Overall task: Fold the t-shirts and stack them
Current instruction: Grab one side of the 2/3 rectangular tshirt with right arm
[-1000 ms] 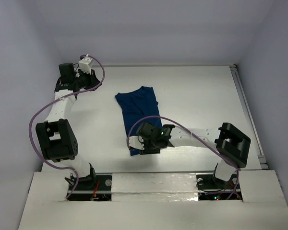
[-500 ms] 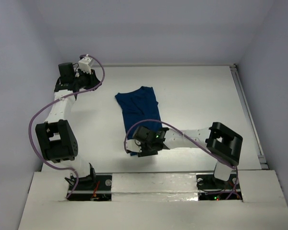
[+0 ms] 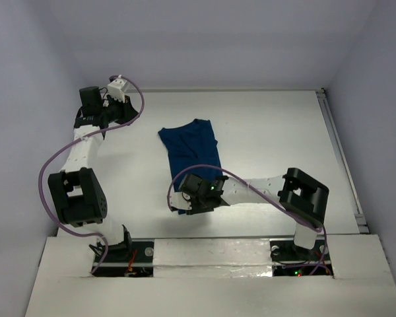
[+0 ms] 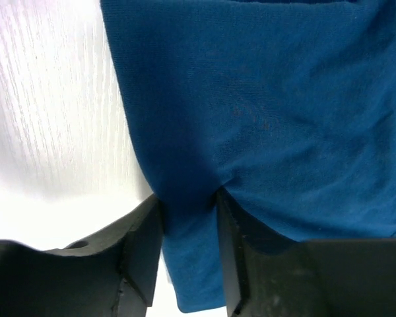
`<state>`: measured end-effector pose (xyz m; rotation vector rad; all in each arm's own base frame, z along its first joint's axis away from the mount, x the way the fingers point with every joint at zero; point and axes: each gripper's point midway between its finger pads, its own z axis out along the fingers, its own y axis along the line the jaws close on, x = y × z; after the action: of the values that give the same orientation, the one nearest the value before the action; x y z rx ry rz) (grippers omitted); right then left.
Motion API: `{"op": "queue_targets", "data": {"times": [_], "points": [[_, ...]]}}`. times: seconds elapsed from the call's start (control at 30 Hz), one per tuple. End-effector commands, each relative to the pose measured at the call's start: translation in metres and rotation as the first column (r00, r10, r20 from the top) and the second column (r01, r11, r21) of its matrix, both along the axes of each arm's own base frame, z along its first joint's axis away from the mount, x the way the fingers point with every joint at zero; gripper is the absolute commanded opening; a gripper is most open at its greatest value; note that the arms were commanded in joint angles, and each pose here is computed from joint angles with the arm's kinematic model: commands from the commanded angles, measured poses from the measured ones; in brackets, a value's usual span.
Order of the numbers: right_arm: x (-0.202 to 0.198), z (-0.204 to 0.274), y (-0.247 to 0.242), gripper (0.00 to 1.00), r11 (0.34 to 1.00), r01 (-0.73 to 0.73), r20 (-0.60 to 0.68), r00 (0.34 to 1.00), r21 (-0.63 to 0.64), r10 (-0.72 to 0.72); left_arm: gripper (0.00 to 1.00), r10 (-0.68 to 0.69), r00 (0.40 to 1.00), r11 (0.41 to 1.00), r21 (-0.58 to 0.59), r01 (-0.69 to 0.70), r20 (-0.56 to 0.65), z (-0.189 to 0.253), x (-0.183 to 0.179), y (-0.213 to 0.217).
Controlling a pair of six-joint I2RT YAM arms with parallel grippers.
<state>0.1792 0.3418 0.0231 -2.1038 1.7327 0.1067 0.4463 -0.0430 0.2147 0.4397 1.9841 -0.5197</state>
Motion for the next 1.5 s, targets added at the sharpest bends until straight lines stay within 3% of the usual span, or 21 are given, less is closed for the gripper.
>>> {"op": "queue_targets", "data": {"times": [0.0,0.13,0.27,0.47,0.57,0.7,0.9,1.2,1.47], "points": [[-0.016,-0.033,-0.011,0.3,0.997,-0.019,-0.069,0.998,-0.072,0.014,0.09,-0.026,0.999,1.0,-0.011,0.026,0.022,0.0,0.003,-0.002],[-0.016,-0.035,-0.012,0.2,0.997,-0.02,-0.071,0.997,-0.08,0.015,0.08,-0.08,0.996,0.995,-0.068,0.078,-0.033,-0.018,0.001,-0.012],[-0.021,-0.037,-0.01,0.0,0.997,-0.032,-0.098,0.995,-0.071,0.024,0.08,-0.171,0.976,0.982,-0.11,0.156,-0.137,-0.057,-0.007,-0.037],[-0.021,-0.036,-0.009,0.0,0.997,-0.034,-0.099,0.995,-0.069,0.027,0.08,-0.327,0.926,0.943,-0.135,0.305,-0.191,-0.086,-0.031,-0.087],[-0.021,-0.033,-0.007,0.0,0.997,-0.032,-0.101,0.995,-0.063,0.026,0.01,-0.427,0.881,0.902,-0.168,0.398,-0.204,-0.094,-0.045,-0.119],[-0.022,-0.031,-0.007,0.0,0.998,-0.029,-0.104,0.994,-0.064,0.022,0.0,-0.511,0.834,0.857,-0.19,0.478,-0.209,-0.097,-0.056,-0.15],[-0.021,-0.028,-0.007,0.0,0.998,-0.024,-0.1,0.995,-0.059,0.018,0.0,-0.545,0.791,0.837,-0.232,0.495,-0.278,-0.125,-0.071,-0.171],[-0.02,-0.016,-0.003,0.0,0.999,-0.02,-0.091,0.996,-0.033,0.017,0.0,-0.505,0.756,0.863,-0.237,0.446,-0.416,-0.177,-0.09,-0.173],[-0.019,-0.013,-0.006,0.0,0.999,-0.013,-0.084,0.996,-0.036,0.01,0.0,-0.478,0.725,0.873,-0.18,0.453,-0.496,-0.204,-0.106,-0.172]]}}
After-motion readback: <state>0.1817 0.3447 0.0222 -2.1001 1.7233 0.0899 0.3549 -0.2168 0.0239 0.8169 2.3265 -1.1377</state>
